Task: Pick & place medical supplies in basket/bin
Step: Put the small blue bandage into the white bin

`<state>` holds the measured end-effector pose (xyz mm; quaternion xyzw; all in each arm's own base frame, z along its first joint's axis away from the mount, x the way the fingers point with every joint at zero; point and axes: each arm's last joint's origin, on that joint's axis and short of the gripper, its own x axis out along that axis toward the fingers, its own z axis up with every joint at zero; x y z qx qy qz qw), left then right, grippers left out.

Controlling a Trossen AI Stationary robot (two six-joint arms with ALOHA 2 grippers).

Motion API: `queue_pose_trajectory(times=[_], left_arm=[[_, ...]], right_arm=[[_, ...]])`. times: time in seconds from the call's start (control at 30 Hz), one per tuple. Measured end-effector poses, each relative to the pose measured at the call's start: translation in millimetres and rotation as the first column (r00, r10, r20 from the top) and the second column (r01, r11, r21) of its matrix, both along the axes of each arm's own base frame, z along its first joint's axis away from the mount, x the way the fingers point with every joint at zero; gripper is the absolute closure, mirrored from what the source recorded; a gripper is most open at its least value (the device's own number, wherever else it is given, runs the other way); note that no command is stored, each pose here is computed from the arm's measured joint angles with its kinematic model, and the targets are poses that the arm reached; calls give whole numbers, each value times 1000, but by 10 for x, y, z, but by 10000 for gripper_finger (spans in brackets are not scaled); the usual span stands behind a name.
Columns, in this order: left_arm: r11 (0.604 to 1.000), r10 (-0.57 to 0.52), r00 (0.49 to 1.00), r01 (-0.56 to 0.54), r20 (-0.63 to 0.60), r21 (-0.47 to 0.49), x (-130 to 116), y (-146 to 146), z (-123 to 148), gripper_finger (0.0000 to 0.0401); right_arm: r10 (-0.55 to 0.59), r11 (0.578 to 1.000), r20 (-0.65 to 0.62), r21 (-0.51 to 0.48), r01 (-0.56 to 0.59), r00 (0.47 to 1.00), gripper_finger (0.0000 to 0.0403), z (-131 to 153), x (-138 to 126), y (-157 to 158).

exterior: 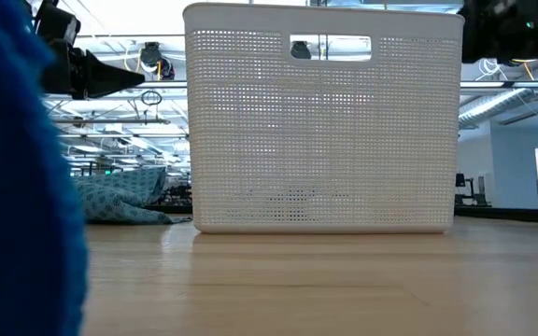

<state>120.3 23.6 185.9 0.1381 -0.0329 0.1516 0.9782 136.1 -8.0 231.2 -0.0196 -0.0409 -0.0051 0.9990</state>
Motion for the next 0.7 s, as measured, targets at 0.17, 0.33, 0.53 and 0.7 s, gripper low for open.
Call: queue_pose_trajectory(times=[0.17, 0.33, 0.53, 0.7], left_arm=[[1000, 3, 1000, -3, -3, -2, 0, 1, -3, 373], [1000, 1, 1000, -1, 3, -26, 0, 1, -5, 373], [1000, 1, 1000, -1, -12, -26, 2, 1, -18, 373], [1000, 1, 1000, -2, -13, -21, 2, 1, -18, 373]], right_arm=[[0, 992, -27, -123, -4, 1000, 403, -140, -43, 53], [-13, 991, 8, -137, 14, 1000, 403, -142, -154, 0], [11, 993, 59, -119, -4, 998, 403, -233, -243, 2], [11, 992, 112, -124, 3, 994, 403, -369, -265, 4]])
